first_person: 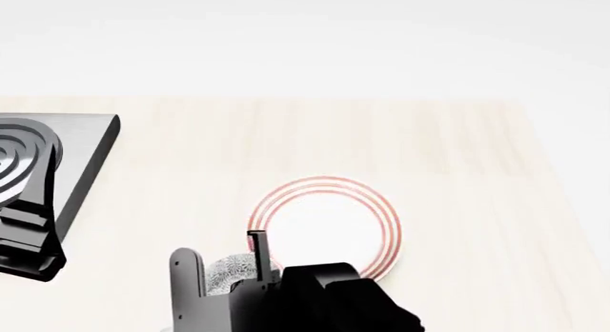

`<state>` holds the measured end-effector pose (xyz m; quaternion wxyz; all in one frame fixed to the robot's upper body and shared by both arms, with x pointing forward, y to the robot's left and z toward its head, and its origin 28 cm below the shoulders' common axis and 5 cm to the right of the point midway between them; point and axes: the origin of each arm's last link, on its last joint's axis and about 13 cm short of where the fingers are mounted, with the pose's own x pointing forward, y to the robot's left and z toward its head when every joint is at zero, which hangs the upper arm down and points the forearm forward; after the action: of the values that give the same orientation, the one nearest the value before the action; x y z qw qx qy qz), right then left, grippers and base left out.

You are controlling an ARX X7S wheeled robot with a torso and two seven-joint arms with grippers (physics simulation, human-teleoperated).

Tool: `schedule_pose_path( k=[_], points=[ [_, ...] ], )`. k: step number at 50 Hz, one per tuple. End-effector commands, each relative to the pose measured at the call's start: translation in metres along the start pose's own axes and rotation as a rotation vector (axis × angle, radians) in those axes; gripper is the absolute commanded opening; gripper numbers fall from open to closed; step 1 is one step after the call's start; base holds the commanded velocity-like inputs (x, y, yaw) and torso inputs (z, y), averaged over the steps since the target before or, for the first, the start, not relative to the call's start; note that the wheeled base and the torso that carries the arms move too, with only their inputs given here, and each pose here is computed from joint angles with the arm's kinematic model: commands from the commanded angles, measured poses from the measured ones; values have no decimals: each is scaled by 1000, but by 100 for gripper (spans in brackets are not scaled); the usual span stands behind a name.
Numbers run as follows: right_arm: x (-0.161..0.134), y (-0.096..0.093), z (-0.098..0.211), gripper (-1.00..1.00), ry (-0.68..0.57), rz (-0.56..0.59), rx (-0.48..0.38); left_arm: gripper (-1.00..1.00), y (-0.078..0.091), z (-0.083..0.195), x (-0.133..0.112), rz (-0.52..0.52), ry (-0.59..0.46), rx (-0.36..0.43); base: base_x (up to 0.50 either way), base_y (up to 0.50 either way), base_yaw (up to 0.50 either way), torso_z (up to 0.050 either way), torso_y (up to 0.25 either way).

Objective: Pick the akita bowl between the plate and the ramekin and place it on the plate.

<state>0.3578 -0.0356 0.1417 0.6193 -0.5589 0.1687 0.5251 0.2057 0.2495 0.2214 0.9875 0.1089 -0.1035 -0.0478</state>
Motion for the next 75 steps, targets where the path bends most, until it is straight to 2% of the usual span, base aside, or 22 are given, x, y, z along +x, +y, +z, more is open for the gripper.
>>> schedule_pose_path(
  k=[1, 18, 30, 51, 54, 64, 75],
  points=[
    [-11, -6, 1, -100, 46, -59, -56, 100, 0, 3, -1, -2, -7, -1, 0, 0, 0, 0, 0],
    [-59, -26, 15, -100, 118, -220, -153, 100, -1, 10, -5, -7, -31, -3, 0, 0, 0, 0, 1],
    [-91, -42, 18, -100, 125, -319, -144, 100, -1, 11, -6, -9, -35, -4, 0, 0, 0, 0, 0],
    [-86, -52, -12, -100, 160, -386, -36, 100, -4, 8, -5, -16, -25, 0, 0, 0, 0, 0, 0],
    [-84, -54, -15, -100, 134, -379, 22, 100, -3, 8, -4, -14, -23, 0, 0, 0, 0, 0, 0],
    [-77, -70, -28, -100, 130, -422, 114, 100, -4, 8, -4, -15, -22, -1, 0, 0, 0, 0, 1],
    [-60, -73, -34, -100, 132, -423, 136, 100, -3, 7, -4, -13, -20, -2, 0, 0, 0, 0, 0]
  ],
)
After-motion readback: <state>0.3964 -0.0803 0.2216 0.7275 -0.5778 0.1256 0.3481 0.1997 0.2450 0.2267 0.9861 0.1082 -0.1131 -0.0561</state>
